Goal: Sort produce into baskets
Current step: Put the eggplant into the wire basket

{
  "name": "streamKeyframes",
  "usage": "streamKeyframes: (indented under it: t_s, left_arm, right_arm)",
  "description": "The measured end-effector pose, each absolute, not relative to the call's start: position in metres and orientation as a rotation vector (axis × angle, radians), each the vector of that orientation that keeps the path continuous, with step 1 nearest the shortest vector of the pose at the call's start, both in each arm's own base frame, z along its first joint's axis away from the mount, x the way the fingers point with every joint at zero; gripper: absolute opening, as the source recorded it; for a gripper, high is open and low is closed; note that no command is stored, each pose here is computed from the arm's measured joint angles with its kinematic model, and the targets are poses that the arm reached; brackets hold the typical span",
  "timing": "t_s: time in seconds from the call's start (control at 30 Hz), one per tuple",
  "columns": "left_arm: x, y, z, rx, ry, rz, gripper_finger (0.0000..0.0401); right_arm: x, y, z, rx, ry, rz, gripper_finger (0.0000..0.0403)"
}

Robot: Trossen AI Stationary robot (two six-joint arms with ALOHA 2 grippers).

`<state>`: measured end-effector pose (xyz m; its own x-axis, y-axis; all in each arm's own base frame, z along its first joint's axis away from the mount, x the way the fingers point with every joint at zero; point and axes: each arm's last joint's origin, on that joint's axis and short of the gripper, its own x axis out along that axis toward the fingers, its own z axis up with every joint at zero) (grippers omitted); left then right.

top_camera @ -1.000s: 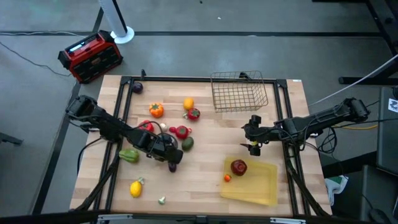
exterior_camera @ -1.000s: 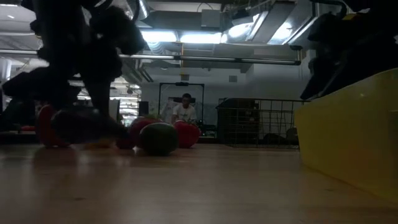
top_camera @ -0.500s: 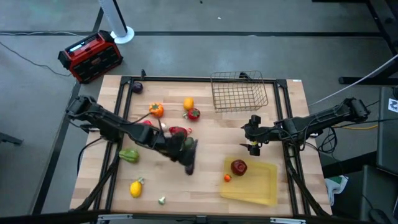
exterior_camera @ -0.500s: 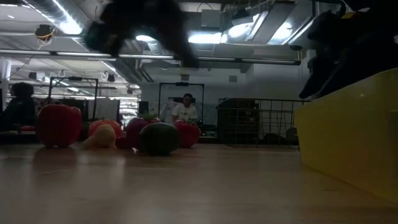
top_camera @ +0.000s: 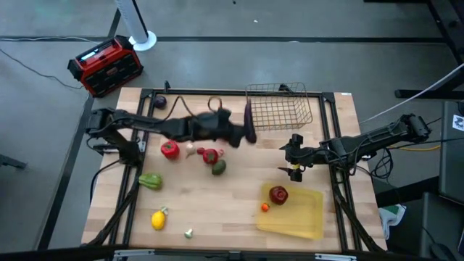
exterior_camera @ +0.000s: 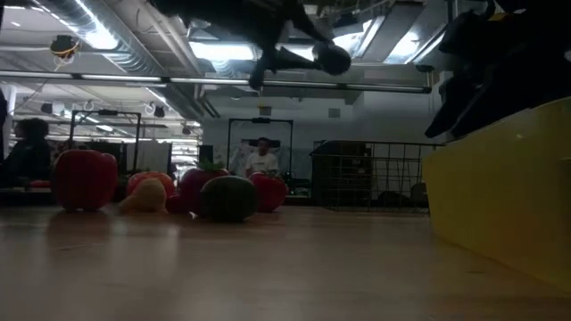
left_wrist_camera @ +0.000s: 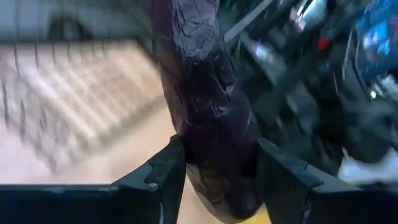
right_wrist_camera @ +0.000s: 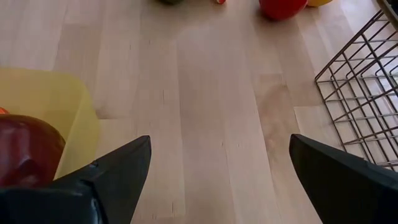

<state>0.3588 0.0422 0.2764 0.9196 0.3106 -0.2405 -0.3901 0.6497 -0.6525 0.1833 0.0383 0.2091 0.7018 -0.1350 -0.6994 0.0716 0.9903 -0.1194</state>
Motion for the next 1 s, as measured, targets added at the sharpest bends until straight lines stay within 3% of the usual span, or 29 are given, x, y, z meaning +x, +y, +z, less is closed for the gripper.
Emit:
streamKeyframes:
  t_s: [0.17,0.43,1.0]
  left_arm:
    - [0.371,0.084,0.260,-0.633,0.022,0.462,0.0168]
    - [0.378,0.123,0.220,-0.576,0.085,0.560,0.0169]
    - [0.388,0.133,0.199,-0.296,0.109,0.503,0.0169]
  right_arm:
    - [0.183,0.038,0.209,-0.086,0.785,-0.115,0.0376]
    - [0.183,0.038,0.209,-0.087,0.785,-0.115,0.0376]
    - [0.183,0.038,0.209,-0.090,0.785,-0.113,0.0376]
